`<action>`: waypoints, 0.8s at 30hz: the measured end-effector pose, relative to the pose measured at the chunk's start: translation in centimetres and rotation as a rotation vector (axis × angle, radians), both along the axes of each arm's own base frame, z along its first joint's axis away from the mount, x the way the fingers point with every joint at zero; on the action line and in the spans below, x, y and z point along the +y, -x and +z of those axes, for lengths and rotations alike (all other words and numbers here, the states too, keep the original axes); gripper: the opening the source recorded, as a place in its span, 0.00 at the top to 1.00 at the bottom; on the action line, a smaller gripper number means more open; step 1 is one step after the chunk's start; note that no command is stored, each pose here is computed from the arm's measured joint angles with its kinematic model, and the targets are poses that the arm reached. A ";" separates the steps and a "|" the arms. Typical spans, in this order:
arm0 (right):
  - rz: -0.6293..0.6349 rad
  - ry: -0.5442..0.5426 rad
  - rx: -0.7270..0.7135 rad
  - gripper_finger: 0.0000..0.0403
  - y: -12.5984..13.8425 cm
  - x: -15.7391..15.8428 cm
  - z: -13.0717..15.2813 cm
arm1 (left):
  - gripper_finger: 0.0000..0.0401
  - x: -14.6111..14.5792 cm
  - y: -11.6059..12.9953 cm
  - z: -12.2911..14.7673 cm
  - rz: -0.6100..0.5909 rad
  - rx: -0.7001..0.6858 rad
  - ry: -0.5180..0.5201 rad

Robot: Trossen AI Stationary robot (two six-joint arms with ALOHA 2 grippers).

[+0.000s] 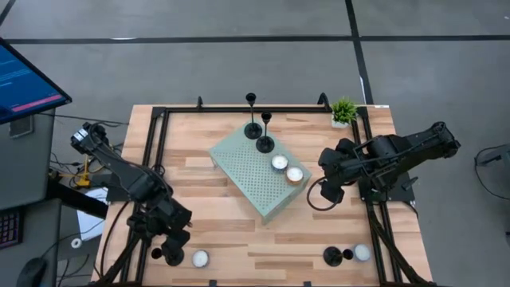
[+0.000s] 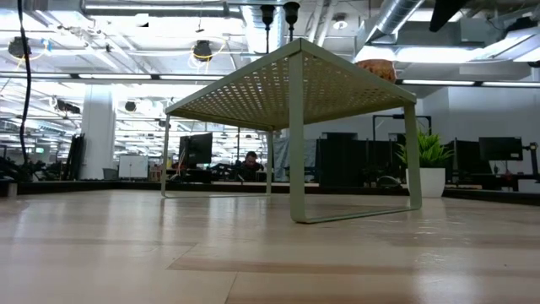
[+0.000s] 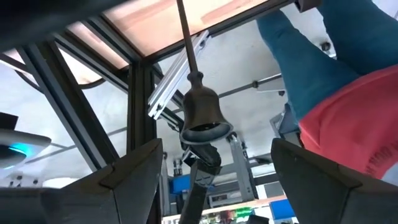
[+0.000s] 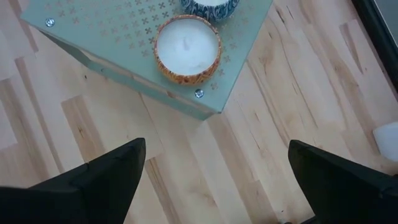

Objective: Pick & Place candle stick holders
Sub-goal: Put the left black candle holder on the shelf

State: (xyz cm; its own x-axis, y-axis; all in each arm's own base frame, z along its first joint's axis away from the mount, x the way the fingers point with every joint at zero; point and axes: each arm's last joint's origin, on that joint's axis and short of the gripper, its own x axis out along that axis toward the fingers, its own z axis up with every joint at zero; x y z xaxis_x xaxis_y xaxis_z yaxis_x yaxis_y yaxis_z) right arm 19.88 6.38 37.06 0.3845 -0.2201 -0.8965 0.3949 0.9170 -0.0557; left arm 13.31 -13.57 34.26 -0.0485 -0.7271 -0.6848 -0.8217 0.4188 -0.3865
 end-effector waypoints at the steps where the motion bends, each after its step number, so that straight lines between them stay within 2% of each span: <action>1: 0.000 0.000 0.000 0.05 0.0 0.0 0.0 | 0.25 -0.1 -0.1 -0.1 -0.008 -0.004 -0.002; 15: 0.018 0.002 0.005 0.05 0.0 0.0 0.0 | 0.25 -0.4 -0.4 -2.1 -0.063 0.009 -0.049; 24: 0.027 0.004 0.008 0.05 0.0 0.0 0.0 | 0.25 -0.5 -0.3 -2.1 -0.085 0.006 -0.037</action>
